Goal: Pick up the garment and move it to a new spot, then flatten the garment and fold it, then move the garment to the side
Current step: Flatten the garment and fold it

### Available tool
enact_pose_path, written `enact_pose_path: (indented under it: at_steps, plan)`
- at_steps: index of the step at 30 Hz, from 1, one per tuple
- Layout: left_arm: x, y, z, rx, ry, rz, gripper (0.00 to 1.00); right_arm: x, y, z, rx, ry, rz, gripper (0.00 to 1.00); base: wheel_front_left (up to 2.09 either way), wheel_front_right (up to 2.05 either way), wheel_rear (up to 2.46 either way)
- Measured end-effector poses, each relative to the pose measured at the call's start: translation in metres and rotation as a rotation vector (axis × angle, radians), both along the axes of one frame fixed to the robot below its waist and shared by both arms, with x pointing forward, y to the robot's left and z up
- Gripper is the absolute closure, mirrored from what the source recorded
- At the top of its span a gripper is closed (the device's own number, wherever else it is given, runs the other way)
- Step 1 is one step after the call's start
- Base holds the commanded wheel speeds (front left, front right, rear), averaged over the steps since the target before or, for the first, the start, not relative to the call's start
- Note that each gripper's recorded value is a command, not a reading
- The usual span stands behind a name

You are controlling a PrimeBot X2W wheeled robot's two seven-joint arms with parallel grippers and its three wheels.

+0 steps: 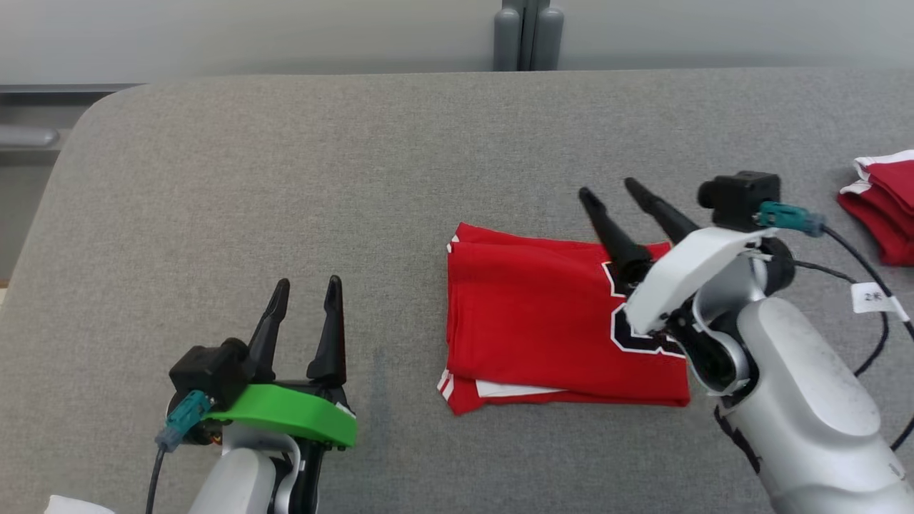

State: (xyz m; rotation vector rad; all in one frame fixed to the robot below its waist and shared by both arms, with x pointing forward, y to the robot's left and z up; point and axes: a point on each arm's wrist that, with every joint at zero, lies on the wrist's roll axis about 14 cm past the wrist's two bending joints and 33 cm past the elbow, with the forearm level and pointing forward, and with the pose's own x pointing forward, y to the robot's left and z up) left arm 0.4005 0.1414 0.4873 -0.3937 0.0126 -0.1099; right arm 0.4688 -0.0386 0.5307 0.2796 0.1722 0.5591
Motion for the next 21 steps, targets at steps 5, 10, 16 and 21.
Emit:
enact_pose_path:
  at_steps: [5, 10, 16, 21]
  plan:
    - [0.007, -0.018, 0.006, 0.026, -0.022, -0.055, 0.00, 0.005, -0.054, 0.007, -0.024, -0.089, -0.169, 0.00, 0.00, 0.00, 0.00]
    - [0.011, -0.026, 0.014, 0.019, -0.042, -0.063, 0.00, -0.008, -0.097, 0.009, -0.083, -0.187, -0.305, 0.00, 0.00, 0.00, 0.00]
    - [0.004, -0.019, 0.015, 0.036, -0.044, -0.030, 0.00, -0.035, -0.126, 0.005, -0.098, -0.239, -0.424, 0.00, 0.00, 0.00, 0.00]
    - [-0.009, -0.008, 0.011, 0.057, -0.037, 0.007, 0.00, -0.057, -0.138, 0.000, -0.100, -0.246, -0.488, 0.00, 0.00, 0.00, 0.00]
